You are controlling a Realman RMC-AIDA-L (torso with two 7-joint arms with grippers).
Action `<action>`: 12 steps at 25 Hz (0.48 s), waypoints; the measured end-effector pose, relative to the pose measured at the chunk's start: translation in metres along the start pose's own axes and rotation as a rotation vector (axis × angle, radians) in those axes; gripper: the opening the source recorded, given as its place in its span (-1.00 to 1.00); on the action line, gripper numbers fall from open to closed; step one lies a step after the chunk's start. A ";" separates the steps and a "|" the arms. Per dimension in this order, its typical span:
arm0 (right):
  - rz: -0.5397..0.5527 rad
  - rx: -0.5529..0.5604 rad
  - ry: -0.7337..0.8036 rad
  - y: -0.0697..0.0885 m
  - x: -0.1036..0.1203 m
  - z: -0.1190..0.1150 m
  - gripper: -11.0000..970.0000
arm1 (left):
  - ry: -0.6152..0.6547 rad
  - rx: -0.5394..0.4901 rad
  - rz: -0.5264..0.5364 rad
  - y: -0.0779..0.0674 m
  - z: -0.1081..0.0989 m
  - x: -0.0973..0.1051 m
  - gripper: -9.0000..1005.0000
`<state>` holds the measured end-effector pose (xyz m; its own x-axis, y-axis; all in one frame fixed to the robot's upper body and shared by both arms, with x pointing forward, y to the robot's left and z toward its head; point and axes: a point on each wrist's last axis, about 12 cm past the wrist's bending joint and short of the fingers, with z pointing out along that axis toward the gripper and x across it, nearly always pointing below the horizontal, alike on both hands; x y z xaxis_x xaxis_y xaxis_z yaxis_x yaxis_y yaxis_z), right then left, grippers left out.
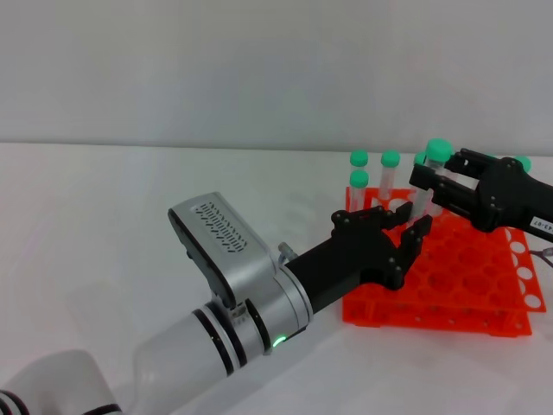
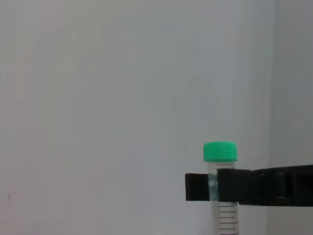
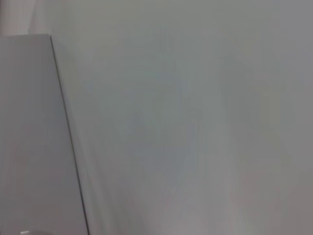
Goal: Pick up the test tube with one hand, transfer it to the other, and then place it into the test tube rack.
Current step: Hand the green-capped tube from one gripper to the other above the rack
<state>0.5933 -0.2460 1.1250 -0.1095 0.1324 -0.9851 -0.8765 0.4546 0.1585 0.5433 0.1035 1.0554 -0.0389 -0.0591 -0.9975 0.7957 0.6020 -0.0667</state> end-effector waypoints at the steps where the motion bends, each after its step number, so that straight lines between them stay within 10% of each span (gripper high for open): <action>1: -0.001 0.005 0.003 -0.001 0.000 0.000 0.09 | 0.001 0.001 0.002 0.000 0.000 0.000 -0.54; 12: -0.011 0.022 0.016 -0.006 -0.002 -0.005 -0.41 | 0.013 -0.001 0.011 0.002 0.004 -0.001 -0.51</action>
<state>0.5962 -0.2535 1.1259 -0.1074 0.1129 -0.9878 -0.8674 0.4749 0.1486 0.5472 0.1017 1.0566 -0.0377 -0.0424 -0.9984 0.7957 0.6031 -0.0557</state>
